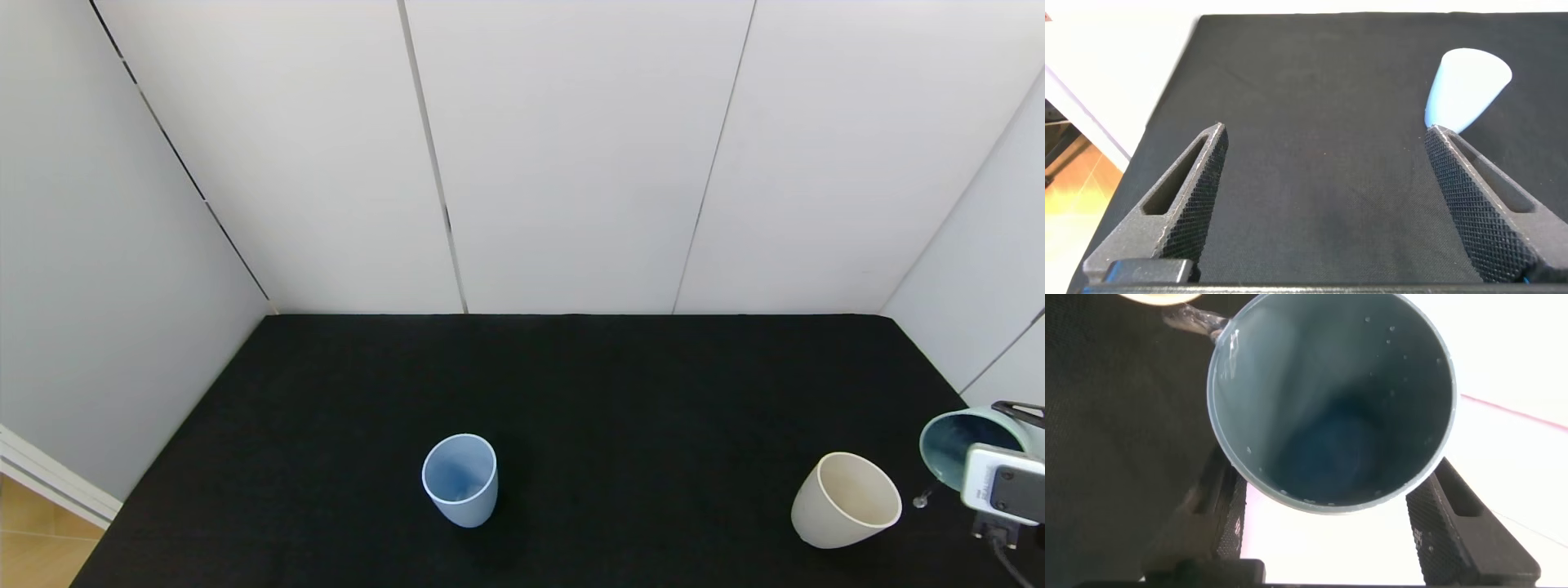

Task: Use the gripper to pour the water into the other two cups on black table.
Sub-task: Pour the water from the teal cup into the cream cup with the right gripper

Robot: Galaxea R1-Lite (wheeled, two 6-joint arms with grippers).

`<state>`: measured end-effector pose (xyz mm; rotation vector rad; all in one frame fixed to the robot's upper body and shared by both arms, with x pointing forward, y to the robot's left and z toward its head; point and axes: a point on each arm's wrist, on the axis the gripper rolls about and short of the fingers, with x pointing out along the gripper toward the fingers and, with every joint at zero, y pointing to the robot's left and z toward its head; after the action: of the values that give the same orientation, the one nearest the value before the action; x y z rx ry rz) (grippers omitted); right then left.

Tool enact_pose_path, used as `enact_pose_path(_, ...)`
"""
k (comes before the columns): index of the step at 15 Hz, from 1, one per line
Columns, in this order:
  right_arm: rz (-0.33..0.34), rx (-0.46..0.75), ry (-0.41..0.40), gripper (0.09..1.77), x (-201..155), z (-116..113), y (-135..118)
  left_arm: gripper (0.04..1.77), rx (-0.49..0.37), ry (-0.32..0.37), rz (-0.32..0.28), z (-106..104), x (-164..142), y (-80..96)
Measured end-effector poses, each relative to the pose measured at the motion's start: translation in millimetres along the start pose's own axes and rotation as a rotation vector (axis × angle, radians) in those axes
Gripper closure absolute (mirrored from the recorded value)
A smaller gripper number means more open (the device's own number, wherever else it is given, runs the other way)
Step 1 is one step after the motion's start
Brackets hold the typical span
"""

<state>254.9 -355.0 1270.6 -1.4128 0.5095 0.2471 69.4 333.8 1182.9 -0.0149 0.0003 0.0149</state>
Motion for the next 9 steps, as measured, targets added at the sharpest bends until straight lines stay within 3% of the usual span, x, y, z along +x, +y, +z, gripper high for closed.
enact_pose_path(9, 0.008, -0.066, 0.034, 0.69, 19.1, 21.6, -12.4, 0.09, 0.000, 0.000, 0.000, 0.0, 0.0, 0.0)
